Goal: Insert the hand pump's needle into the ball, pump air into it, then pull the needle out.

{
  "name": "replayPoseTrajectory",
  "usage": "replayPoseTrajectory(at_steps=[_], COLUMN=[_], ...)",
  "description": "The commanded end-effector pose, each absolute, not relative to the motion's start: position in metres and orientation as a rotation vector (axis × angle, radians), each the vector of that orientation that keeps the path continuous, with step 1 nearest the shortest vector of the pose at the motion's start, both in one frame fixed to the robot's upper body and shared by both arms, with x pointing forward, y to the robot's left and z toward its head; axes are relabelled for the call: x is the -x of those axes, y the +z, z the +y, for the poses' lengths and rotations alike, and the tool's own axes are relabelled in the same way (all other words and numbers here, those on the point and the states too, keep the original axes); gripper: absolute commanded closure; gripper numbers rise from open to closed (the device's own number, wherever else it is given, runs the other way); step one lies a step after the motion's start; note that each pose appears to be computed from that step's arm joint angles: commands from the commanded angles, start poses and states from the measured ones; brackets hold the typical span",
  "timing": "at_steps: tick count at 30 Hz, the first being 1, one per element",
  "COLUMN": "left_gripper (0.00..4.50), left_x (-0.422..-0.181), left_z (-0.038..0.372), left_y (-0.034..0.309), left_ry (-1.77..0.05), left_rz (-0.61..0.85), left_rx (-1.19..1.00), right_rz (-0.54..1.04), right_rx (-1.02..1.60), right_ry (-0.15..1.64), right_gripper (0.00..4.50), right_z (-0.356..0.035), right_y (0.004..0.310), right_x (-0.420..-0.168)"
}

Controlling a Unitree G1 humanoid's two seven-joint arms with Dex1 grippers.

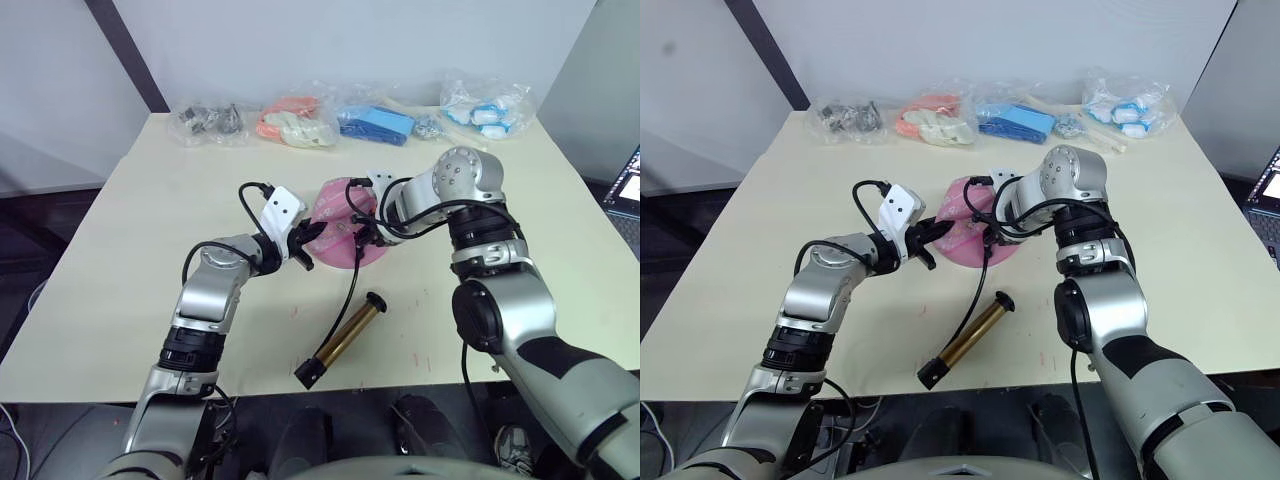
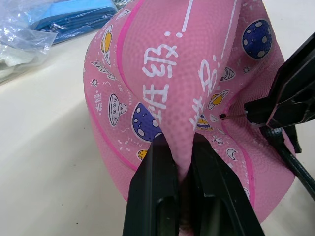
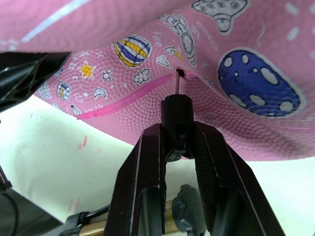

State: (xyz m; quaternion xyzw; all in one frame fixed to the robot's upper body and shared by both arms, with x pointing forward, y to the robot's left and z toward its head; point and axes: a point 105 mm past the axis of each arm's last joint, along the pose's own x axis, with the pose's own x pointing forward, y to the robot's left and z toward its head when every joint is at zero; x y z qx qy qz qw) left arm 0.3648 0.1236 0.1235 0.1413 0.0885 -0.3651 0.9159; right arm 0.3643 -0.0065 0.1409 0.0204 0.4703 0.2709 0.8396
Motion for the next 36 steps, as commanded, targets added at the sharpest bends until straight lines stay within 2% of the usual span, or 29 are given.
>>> replayPoseTrajectory(at_steps=[1, 22, 24, 25, 27, 36], left_gripper=[4.46, 4.46, 4.5, 4.5, 4.5, 4.5], left_x=[-0.341, -0.344, -0.344, -0.344, -0.345, -0.35], left_z=[0.074, 0.077, 0.077, 0.077, 0.078, 0.081], left_y=[0.096, 0.091, 0.091, 0.09, 0.09, 0.089], left_ry=[-1.012, -1.023, -1.021, -1.02, -1.017, -0.991], left_rz=[0.255, 0.253, 0.253, 0.254, 0.255, 0.257], left_rx=[-0.252, -0.277, -0.277, -0.278, -0.279, -0.284], right_rz=[0.838, 0.79, 0.79, 0.789, 0.78, 0.713], right_rx=[0.004, 0.073, 0.074, 0.077, 0.084, 0.169], right_ry=[0.646, 0.705, 0.701, 0.699, 0.698, 0.753], right_gripper=[4.2, 4.2, 3.18, 2.94, 2.14, 2.14], right_z=[0.006, 0.001, 0.0, -0.001, -0.004, -0.015], right_y=[0.169, 0.162, 0.162, 0.162, 0.162, 0.17], right_x=[-0.362, -0.348, -0.348, -0.348, -0.348, -0.335])
